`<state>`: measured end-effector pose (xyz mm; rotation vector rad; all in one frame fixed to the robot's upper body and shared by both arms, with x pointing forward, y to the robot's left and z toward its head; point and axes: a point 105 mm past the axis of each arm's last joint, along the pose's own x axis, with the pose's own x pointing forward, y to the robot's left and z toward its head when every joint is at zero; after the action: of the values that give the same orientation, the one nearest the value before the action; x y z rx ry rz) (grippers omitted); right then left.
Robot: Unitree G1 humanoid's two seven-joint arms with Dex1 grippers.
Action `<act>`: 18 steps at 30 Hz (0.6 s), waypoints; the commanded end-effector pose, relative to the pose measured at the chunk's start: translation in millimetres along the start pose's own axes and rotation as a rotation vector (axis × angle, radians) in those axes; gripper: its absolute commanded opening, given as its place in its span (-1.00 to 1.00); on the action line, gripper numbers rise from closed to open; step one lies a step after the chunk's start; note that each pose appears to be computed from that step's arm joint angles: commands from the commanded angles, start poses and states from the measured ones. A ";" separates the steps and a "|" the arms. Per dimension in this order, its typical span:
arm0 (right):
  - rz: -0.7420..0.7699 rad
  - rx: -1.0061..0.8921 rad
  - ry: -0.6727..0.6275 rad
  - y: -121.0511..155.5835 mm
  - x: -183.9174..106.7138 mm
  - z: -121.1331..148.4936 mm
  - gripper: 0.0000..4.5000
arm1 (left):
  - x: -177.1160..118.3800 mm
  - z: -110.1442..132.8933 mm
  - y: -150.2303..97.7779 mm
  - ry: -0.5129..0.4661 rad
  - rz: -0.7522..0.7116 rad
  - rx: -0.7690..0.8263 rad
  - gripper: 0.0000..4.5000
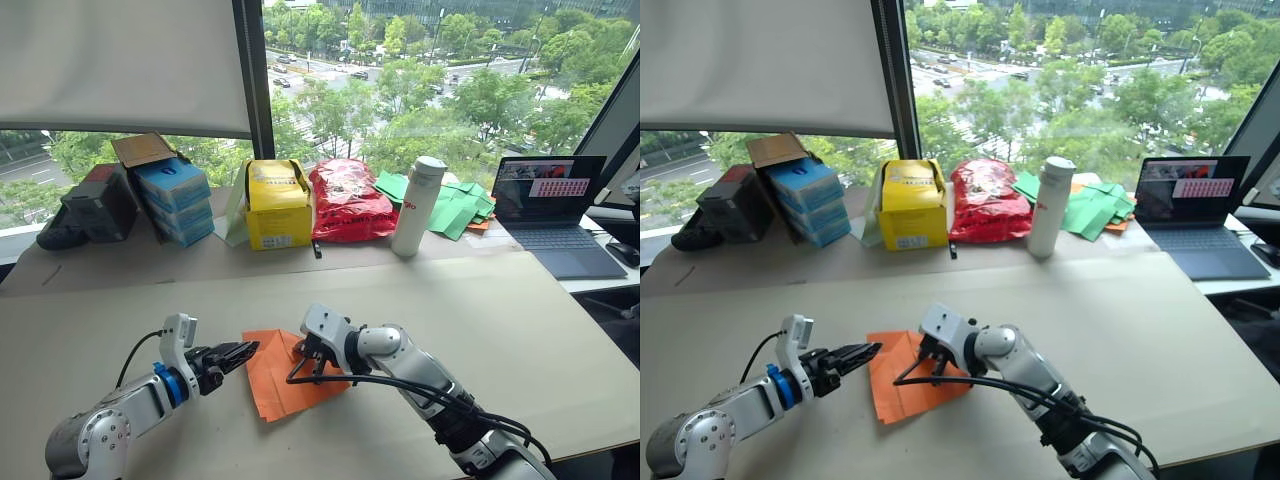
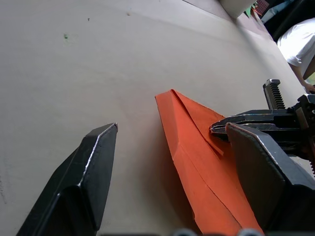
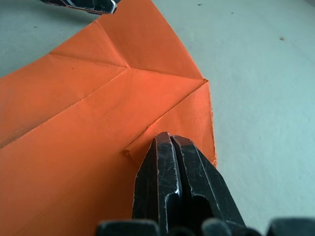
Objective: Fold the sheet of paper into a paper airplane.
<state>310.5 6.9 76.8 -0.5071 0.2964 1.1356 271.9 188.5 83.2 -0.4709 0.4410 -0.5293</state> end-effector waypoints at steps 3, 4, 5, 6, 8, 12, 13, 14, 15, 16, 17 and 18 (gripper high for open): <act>0.002 0.010 0.045 1.7 3.1 -10.0 -1.00 | 2.3 6.2 -8.1 -0.017 -0.032 0.031 -0.27; 0.001 0.009 0.044 1.3 3.1 -9.5 -1.00 | 3.7 7.3 -8.7 -0.017 -0.035 0.033 -0.42; 0.000 0.009 0.043 1.0 3.1 -9.2 -1.00 | 4.6 8.2 -9.1 -0.018 -0.038 0.033 -0.55; -0.001 0.008 0.043 0.7 3.1 -9.0 -1.00 | 5.9 8.8 -10.2 -0.017 -0.041 0.037 -0.71; -0.002 0.008 0.043 0.4 3.1 -8.9 -1.00 | 7.4 9.4 -11.6 -0.015 -0.047 0.041 -0.99; -0.007 0.010 0.039 -0.7 2.9 -7.5 -1.00 | 11.8 13.5 -15.9 -0.005 -0.052 0.111 -0.99; -0.009 0.011 0.038 -1.1 2.9 -7.0 -1.00 | 12.8 14.7 -17.0 -0.003 -0.054 0.135 -0.99; -0.018 0.016 0.026 -2.3 2.7 -4.2 -1.00 | 14.2 18.3 -16.4 0.000 -0.038 0.200 -0.99; -0.024 0.020 0.017 -3.0 2.5 -2.1 -1.00 | 15.2 20.2 -15.6 0.009 -0.026 0.257 -0.99; -0.028 0.023 0.008 -3.6 2.4 0.0 -1.00 | 16.1 21.4 -14.8 0.021 -0.017 0.321 -0.99; -0.033 0.030 -0.006 -4.1 2.2 3.1 -1.00 | 16.9 20.2 -13.6 0.048 -0.009 0.420 -0.99; -0.037 0.036 -0.020 -4.6 2.1 5.9 -1.00 | 17.5 18.1 -12.7 0.072 -0.008 0.499 -0.99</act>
<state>312.4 11.7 79.3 -0.4813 0.2894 1.1196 287.5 178.7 90.8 -0.1032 0.4202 -0.6052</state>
